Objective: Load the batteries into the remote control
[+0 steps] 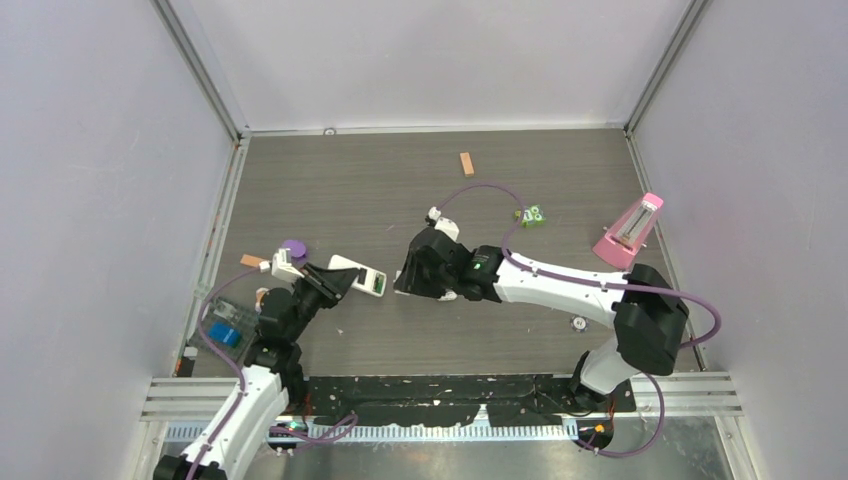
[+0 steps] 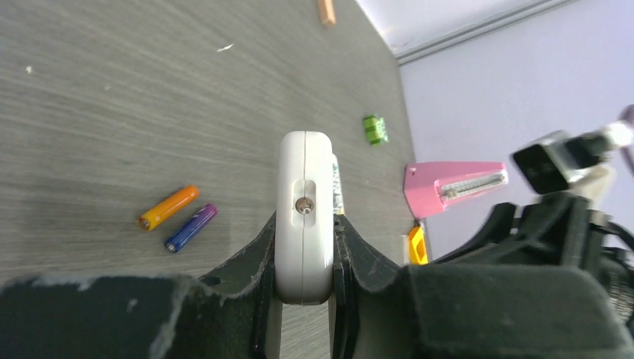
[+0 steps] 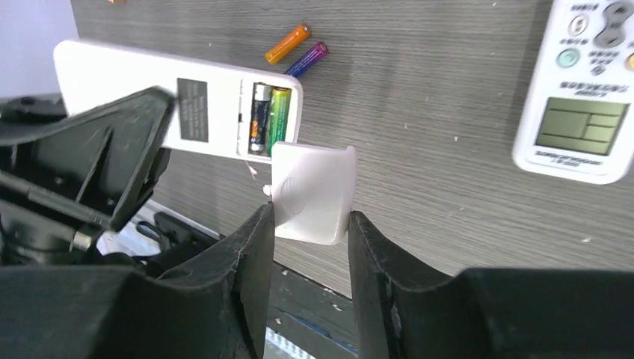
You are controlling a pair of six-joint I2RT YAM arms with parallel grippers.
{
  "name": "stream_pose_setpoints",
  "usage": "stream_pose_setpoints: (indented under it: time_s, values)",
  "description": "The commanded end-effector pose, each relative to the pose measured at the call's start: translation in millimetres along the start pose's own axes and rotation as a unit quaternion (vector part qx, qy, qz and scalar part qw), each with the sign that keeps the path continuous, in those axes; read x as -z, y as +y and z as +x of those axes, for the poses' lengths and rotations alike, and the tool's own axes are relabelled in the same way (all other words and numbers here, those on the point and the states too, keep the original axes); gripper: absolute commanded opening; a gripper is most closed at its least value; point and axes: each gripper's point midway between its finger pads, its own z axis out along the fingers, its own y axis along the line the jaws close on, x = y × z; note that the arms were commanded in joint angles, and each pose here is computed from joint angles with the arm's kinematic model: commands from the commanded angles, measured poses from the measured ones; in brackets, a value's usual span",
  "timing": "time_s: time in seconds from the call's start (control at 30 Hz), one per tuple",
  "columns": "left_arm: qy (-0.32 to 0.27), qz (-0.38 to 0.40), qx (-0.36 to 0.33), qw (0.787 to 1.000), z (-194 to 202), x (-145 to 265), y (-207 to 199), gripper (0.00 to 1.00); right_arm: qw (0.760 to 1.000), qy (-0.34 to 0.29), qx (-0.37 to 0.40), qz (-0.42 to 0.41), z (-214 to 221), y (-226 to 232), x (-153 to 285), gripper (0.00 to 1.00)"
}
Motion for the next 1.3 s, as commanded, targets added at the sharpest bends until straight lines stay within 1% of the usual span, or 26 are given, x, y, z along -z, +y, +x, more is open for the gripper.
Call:
stream_pose_setpoints:
  time_s: [0.0,0.1,0.3,0.43,0.5,0.7,0.9,1.1,1.27]
  values:
    - [-0.062,0.073,0.004,0.995,-25,4,-32,0.00,0.995,-0.009,-0.103,-0.014,-5,18,-13,0.30]
    - [-0.065,0.077,0.007,0.995,-24,6,-31,0.00,0.991,-0.009,-0.134,-0.013,-5,22,-21,0.30]
    - [-0.049,0.065,0.026,0.996,-21,5,-31,0.00,0.989,-0.008,-0.142,-0.027,-8,36,-25,0.30]
    - [-0.039,0.047,0.039,0.997,-16,3,-23,0.00,0.988,-0.015,-0.150,-0.037,-11,38,-21,0.31]
    - [-0.041,0.047,0.041,0.997,-21,3,-29,0.00,0.987,-0.020,-0.154,-0.037,-12,37,-20,0.30]
    - [-0.029,0.040,0.051,0.997,-19,2,-30,0.00,0.988,-0.028,-0.141,-0.048,-18,46,-19,0.31]
    - [-0.013,0.047,0.060,0.997,-15,3,-36,0.00,0.989,-0.016,-0.135,-0.054,-14,54,-26,0.31]
    - [-0.011,0.048,0.069,0.996,-14,3,-36,0.00,0.989,-0.002,-0.139,-0.047,-9,52,-30,0.31]
    - [-0.012,0.049,0.069,0.996,-14,4,-36,0.00,0.991,-0.002,-0.131,-0.033,-8,47,-29,0.31]
